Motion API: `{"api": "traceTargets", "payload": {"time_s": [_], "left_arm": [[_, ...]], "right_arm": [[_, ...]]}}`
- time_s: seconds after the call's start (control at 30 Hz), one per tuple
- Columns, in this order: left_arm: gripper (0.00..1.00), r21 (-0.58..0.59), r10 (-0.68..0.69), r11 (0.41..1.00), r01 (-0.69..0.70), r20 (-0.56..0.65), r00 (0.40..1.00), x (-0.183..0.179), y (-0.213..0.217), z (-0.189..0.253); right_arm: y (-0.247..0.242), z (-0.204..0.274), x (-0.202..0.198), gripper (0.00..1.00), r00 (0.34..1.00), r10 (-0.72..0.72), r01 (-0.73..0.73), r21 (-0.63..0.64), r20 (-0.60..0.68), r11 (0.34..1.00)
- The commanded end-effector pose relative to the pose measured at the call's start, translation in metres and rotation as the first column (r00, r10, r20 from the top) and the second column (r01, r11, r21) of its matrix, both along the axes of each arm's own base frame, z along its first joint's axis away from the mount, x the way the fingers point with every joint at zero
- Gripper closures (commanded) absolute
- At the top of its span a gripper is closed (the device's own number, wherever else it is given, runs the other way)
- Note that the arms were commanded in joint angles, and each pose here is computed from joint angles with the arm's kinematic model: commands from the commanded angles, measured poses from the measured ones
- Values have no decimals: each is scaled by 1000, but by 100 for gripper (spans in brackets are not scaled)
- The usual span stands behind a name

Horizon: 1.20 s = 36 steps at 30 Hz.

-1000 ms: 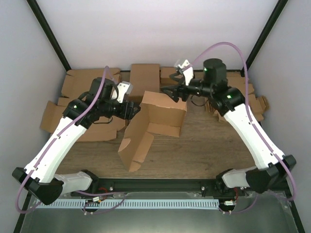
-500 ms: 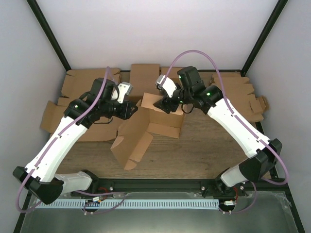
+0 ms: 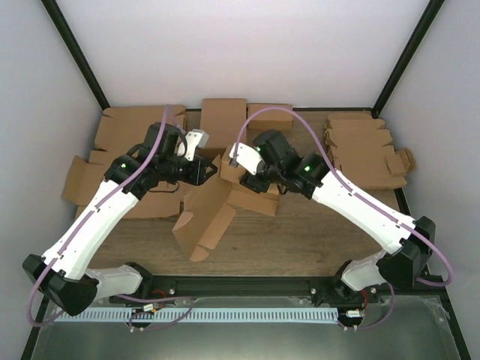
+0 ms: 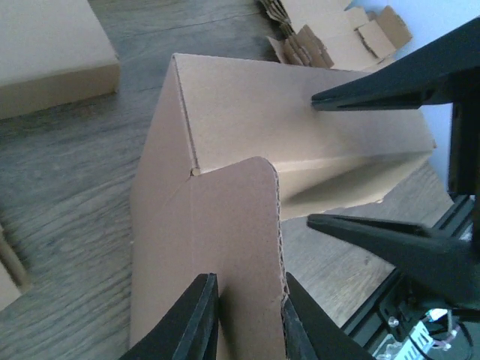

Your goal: Fold the paper box

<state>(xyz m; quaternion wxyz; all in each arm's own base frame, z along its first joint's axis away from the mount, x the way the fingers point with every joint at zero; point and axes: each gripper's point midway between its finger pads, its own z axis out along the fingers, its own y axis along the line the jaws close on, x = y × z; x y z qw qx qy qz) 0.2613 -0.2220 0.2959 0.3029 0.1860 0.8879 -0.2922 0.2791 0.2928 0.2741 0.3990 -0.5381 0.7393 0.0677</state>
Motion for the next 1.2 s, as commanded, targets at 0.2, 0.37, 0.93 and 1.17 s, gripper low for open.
{"api": "traceTargets", "payload": {"time_s": [0.2,0.37,0.93,1.17], "left_arm": [[82,-131,-46,991,40,-47,998,-4,-22,1],[83,-137,-43,990,35,-55,998,-3,-23,-1],[83,-148,-47,988,39,-51,998,-5,-23,2],[83,-153,-49,987,41,-46,998,-6,-23,4]], "right_arm": [[-14,-6,16,33,961,-79,118,-135,266,984],[-16,-14,22,42,931,-79,144,-159,357,977],[-14,-20,33,70,796,-27,186,-202,605,961],[-15,-14,36,84,737,-30,219,-197,675,956]]}}
